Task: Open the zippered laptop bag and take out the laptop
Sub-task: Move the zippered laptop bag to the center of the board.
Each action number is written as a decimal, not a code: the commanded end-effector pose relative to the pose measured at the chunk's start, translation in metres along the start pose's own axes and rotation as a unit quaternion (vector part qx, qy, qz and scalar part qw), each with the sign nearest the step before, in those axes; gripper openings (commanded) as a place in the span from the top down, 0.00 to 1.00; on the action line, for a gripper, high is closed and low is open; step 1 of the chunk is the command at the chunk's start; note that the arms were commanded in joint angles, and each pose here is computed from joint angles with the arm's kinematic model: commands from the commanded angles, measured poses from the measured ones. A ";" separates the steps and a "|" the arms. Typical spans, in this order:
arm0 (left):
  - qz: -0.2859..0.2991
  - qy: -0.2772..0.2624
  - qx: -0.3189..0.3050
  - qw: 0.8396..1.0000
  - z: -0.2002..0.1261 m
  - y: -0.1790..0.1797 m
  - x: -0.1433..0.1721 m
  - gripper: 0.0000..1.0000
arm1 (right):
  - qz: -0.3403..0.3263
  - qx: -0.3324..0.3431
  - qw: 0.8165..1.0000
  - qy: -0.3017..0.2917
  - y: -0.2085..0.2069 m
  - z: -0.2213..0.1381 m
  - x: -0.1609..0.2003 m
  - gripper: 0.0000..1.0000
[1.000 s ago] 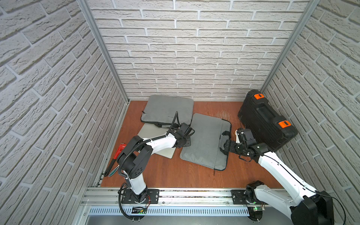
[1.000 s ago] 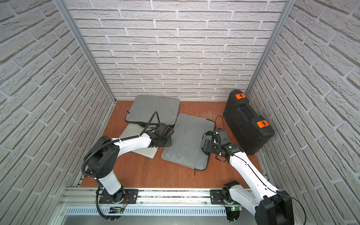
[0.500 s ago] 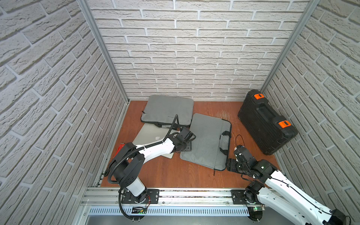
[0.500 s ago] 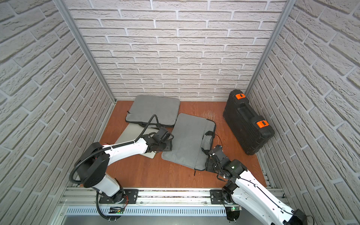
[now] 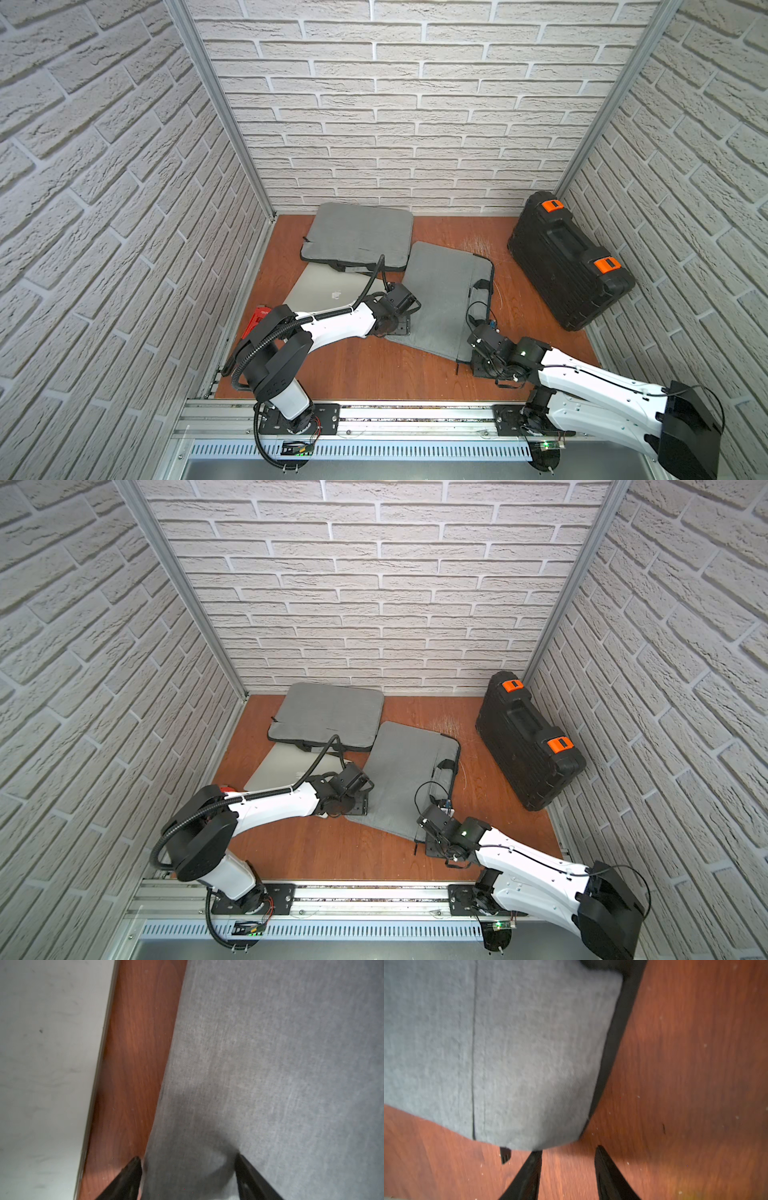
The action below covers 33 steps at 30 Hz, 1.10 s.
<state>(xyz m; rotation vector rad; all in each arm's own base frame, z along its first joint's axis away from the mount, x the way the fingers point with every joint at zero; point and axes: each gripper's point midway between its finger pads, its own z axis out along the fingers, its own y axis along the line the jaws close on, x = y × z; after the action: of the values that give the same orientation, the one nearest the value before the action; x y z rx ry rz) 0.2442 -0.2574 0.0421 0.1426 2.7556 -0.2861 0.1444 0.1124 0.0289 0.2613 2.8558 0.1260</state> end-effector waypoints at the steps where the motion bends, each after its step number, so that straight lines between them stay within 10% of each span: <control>1: 0.005 0.002 -0.017 1.000 0.018 0.004 0.003 0.32 | -0.010 -0.007 0.998 -0.059 0.022 -0.006 -0.033 0.57; 15: -0.031 -0.039 -0.025 0.998 0.030 0.017 -0.040 0.46 | -0.066 -0.034 0.993 -0.087 0.063 0.009 -0.099 0.60; 33: -0.054 -0.046 0.004 0.997 0.033 0.005 -0.043 0.47 | -0.090 -0.067 0.991 -0.076 0.045 0.001 -0.155 0.36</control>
<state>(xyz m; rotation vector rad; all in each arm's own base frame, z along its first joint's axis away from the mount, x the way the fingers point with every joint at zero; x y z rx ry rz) 0.3136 -0.2669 0.0450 -0.0382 2.5955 -0.3532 0.2706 0.1087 0.0391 0.0562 2.8408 0.1311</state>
